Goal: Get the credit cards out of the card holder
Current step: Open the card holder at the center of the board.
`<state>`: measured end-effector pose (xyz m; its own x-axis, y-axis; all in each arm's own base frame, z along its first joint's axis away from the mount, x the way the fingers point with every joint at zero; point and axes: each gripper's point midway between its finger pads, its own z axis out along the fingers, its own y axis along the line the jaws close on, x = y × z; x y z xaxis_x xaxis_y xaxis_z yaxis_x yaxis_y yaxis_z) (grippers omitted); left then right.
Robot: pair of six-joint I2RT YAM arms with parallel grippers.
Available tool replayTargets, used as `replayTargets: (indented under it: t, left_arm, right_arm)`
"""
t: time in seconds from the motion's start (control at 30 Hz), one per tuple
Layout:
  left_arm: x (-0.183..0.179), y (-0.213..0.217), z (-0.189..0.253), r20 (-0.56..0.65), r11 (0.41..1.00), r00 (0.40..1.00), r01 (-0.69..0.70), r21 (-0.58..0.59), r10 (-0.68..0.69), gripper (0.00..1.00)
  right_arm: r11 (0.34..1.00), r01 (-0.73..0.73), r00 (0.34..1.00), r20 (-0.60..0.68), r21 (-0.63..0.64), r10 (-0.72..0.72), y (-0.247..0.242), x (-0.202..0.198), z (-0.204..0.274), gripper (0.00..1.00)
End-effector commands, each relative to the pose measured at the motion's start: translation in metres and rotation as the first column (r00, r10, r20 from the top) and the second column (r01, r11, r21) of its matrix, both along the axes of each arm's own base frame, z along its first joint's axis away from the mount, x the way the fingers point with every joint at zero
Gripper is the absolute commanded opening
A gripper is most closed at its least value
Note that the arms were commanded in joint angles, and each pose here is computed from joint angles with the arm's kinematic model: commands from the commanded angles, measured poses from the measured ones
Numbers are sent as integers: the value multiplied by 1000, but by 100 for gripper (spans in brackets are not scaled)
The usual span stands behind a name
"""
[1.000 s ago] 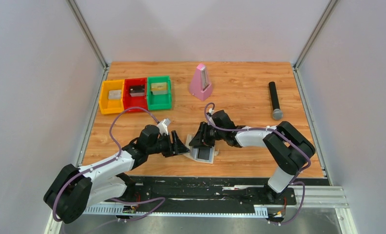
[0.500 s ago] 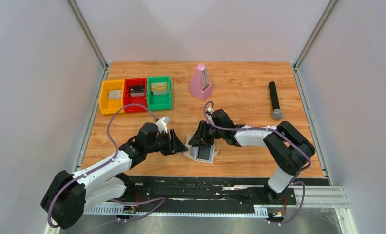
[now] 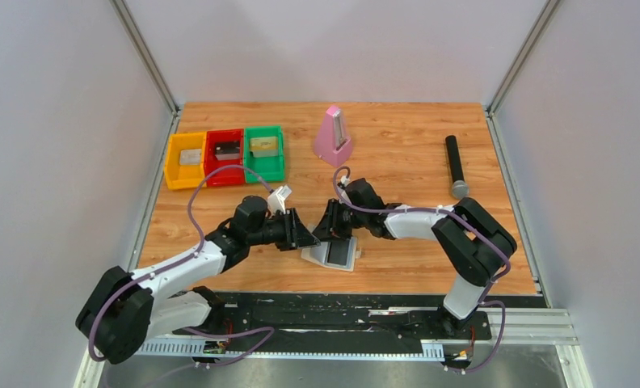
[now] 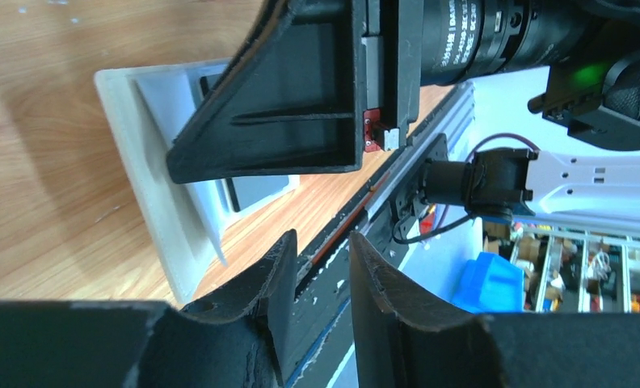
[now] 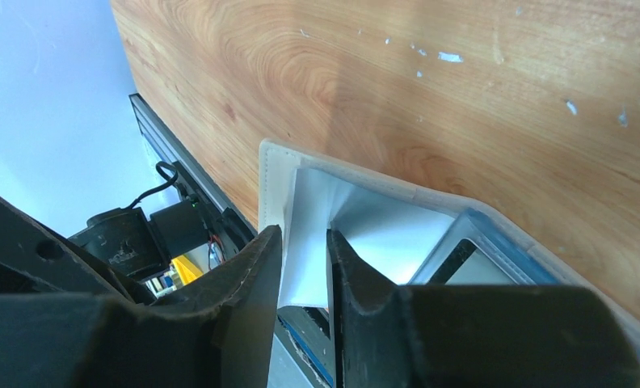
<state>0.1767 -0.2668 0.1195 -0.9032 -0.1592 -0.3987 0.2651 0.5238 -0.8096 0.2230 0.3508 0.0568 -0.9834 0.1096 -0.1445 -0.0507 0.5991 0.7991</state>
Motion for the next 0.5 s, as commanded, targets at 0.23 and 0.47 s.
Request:
replayTargets:
  t: [0.23,0.47]
  left_arm:
    - [-4,-30,-9,26,990,991,132,-45,-131,33]
    - [1,-20,-49,-33,994,996,81,74,-79,31]
  right_arm:
    - [998,-5,997,82,-62,10,0,15,12,29]
    - [993,14,993,116,-121,0,-19,13,23,38]
